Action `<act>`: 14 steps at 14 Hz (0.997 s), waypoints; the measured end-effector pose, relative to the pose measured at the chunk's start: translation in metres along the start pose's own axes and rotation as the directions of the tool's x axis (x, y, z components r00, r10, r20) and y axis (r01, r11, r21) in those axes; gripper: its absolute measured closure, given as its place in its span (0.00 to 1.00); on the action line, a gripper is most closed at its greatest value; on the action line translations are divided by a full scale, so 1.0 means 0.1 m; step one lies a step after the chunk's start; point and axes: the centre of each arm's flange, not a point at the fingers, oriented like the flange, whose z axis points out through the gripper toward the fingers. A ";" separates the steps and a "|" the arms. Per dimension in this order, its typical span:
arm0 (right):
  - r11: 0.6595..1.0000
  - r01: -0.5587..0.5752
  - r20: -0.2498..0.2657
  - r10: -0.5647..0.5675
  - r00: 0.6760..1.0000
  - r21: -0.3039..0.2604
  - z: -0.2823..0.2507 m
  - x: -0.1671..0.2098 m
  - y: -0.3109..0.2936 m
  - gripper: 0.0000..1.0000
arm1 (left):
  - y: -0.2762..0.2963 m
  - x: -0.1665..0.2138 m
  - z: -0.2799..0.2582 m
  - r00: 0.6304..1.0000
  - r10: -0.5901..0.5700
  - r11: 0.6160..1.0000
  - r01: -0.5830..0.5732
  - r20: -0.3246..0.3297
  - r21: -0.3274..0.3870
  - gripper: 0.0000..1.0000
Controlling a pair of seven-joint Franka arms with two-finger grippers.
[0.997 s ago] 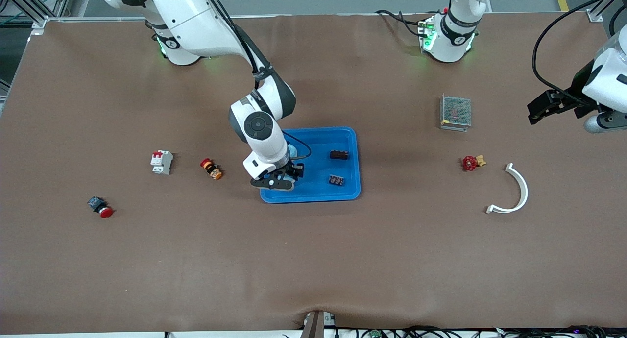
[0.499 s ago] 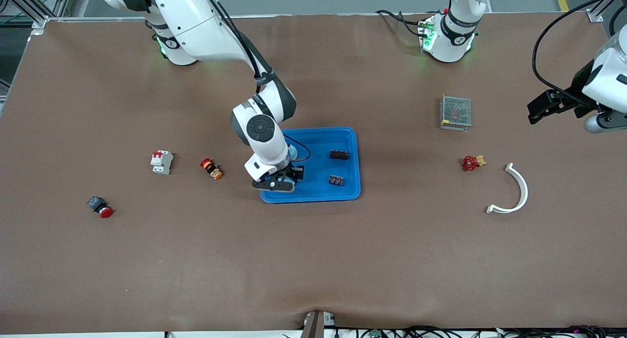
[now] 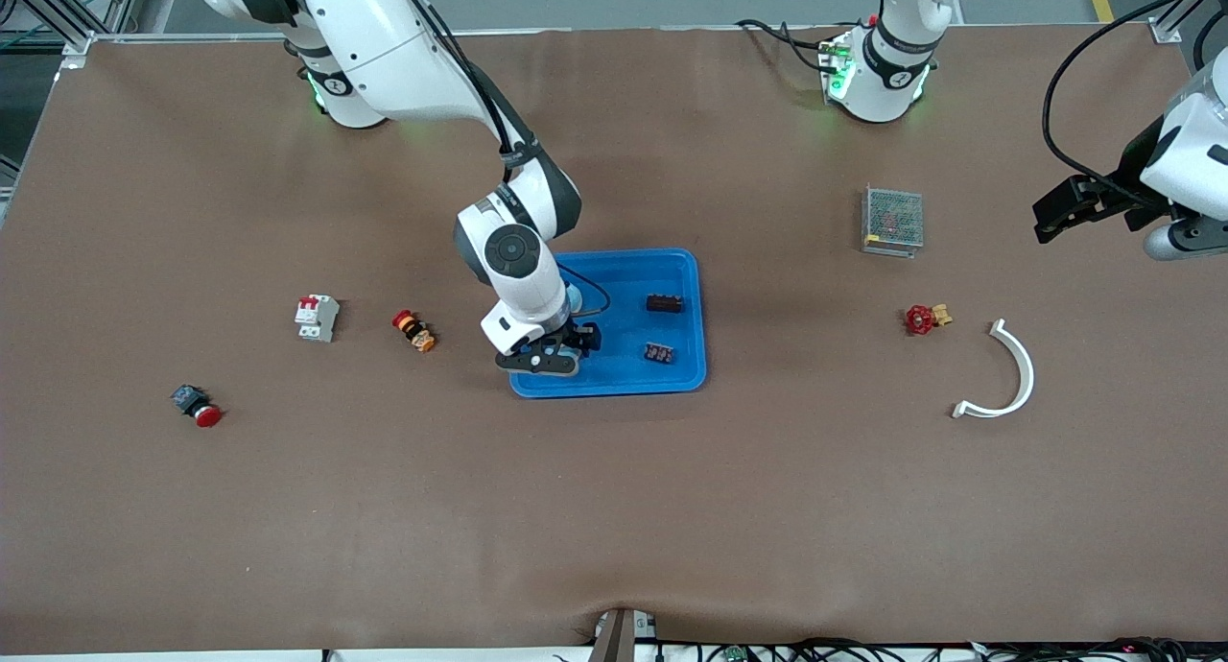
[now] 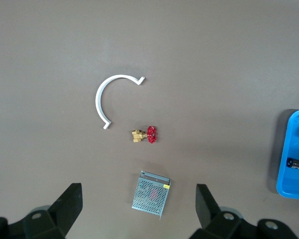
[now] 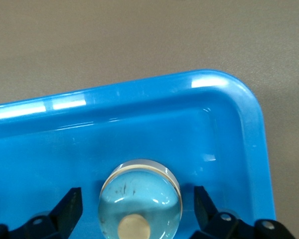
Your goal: Place electrolytic capacitor and blue bell in tray
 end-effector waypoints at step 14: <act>0.998 0.019 0.101 -0.012 0.995 -0.066 -1.38 0.02 -0.04 0.00 | 0.00 -0.01 -0.03 0.999 0.041 0.999 -0.041 -0.005 0.000 0.00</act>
